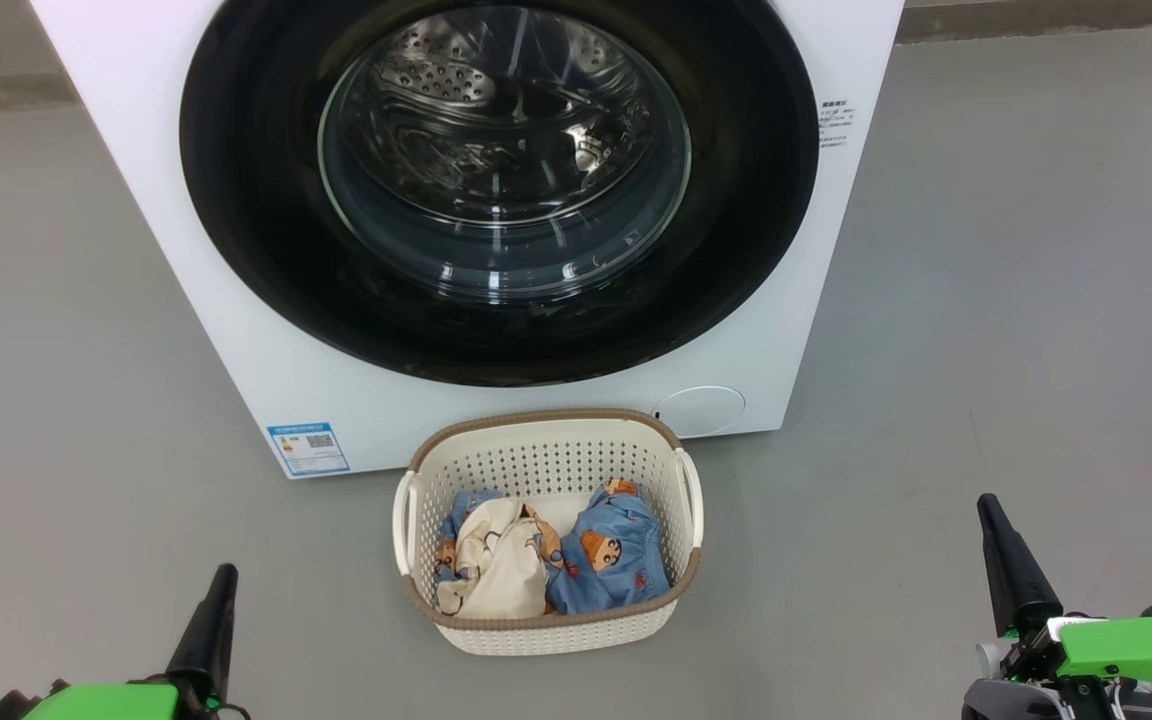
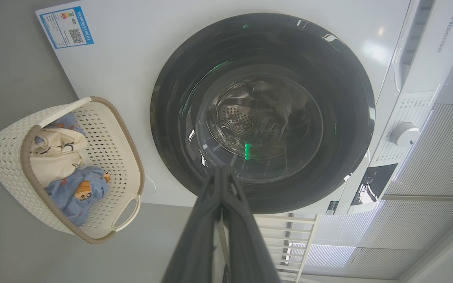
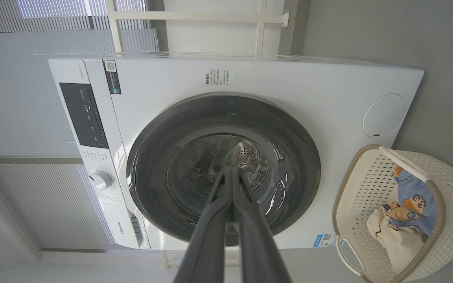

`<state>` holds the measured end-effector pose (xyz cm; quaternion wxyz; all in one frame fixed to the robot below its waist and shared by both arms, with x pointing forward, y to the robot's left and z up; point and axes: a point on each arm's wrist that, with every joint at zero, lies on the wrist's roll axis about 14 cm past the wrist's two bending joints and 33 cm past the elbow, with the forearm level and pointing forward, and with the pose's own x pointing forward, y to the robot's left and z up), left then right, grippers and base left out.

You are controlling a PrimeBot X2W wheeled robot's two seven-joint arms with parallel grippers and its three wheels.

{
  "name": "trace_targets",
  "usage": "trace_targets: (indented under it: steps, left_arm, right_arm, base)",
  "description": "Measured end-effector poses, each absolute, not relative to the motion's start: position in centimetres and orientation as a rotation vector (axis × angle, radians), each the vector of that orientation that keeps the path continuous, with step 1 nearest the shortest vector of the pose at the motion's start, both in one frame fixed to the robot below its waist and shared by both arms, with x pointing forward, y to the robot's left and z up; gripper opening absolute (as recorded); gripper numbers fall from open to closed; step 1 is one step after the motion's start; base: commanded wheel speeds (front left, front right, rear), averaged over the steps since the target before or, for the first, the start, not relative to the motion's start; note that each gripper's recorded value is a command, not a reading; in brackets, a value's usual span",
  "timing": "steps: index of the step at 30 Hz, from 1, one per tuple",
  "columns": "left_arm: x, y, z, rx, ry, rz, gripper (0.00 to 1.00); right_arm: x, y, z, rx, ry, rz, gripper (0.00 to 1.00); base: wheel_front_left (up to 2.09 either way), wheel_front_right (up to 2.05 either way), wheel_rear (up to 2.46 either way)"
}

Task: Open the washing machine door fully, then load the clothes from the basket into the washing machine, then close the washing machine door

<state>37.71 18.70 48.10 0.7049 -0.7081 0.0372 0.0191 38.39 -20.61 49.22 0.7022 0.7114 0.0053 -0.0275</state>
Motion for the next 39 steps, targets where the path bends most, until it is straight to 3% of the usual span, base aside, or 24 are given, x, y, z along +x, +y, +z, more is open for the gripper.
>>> trace_targets:
  steps: [8,9,14,39]
  left_arm:
    - [37.7,18.7,48.1,-1.574,0.083,0.042,0.00]
    - [37.7,18.7,47.9,-1.575,0.087,0.046,1.00]
    - [36.6,18.2,46.0,-1.588,0.134,0.091,1.00]
    - [37.2,18.9,47.5,-1.466,0.090,0.065,1.00]
  right_arm:
    - [38.4,-20.6,49.2,1.583,0.012,-0.061,0.00]
    - [38.4,-20.6,49.1,1.584,0.015,-0.065,1.00]
    - [37.6,-20.3,47.2,1.594,0.058,-0.110,1.00]
    - [38.5,-19.0,48.1,1.449,0.056,-0.080,1.00]
  base:
    - [0.00,0.00,0.00]
    - [0.00,0.00,0.00]
    - [0.00,0.00,0.00]
    - [0.00,0.00,0.00]
